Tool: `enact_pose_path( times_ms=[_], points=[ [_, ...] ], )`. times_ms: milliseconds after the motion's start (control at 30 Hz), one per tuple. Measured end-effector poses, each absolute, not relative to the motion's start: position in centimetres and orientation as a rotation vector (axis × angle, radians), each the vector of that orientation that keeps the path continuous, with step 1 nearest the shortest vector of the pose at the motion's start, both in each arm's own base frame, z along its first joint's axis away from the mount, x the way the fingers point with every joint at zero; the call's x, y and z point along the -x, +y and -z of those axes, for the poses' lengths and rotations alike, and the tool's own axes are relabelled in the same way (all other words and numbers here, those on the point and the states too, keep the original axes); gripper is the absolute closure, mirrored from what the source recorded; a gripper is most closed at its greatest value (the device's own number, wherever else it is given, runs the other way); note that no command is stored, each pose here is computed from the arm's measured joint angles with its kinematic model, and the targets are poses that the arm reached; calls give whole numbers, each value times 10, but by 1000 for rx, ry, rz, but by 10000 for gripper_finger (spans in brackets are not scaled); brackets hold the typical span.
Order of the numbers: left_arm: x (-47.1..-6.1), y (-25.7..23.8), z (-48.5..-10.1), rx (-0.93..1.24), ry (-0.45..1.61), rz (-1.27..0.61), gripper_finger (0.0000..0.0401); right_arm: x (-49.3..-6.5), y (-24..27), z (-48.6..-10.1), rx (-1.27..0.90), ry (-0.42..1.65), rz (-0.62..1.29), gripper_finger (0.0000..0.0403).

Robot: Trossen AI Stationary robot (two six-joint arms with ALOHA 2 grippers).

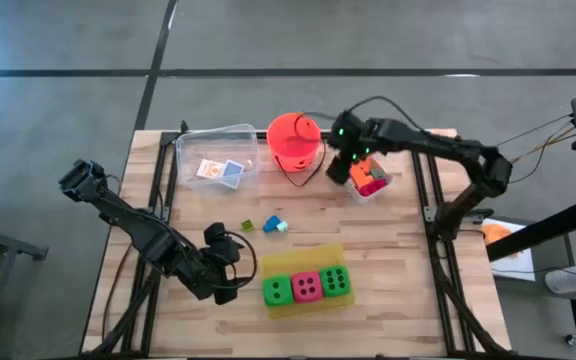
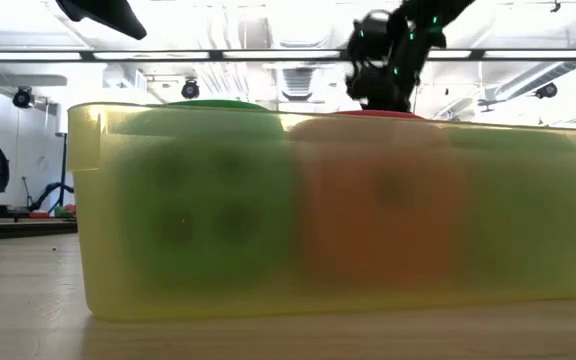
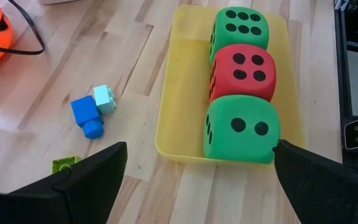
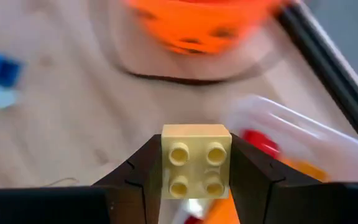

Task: Pick & Place Toys
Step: Put the light yellow game piece into the white bin

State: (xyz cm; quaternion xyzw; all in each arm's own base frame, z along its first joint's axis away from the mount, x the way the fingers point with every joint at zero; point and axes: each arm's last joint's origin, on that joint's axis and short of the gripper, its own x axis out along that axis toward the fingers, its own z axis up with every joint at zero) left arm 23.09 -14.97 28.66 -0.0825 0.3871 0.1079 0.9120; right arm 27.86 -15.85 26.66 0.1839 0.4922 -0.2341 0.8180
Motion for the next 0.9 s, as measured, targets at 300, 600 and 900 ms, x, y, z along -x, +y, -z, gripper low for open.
enact_pose_path(
  times_ms=[300,600,900],
  points=[
    [-231,-149,-287,171,798,-225,6,-260,-214,-232,-602,1100,635,272],
    [-232,-148,-287,172,797,-229,6,-267,-220,-211,-620,1160,630,272],
    [-232,-148,-287,173,797,-228,6,-270,-222,-199,-623,1193,623,272]
  ],
)
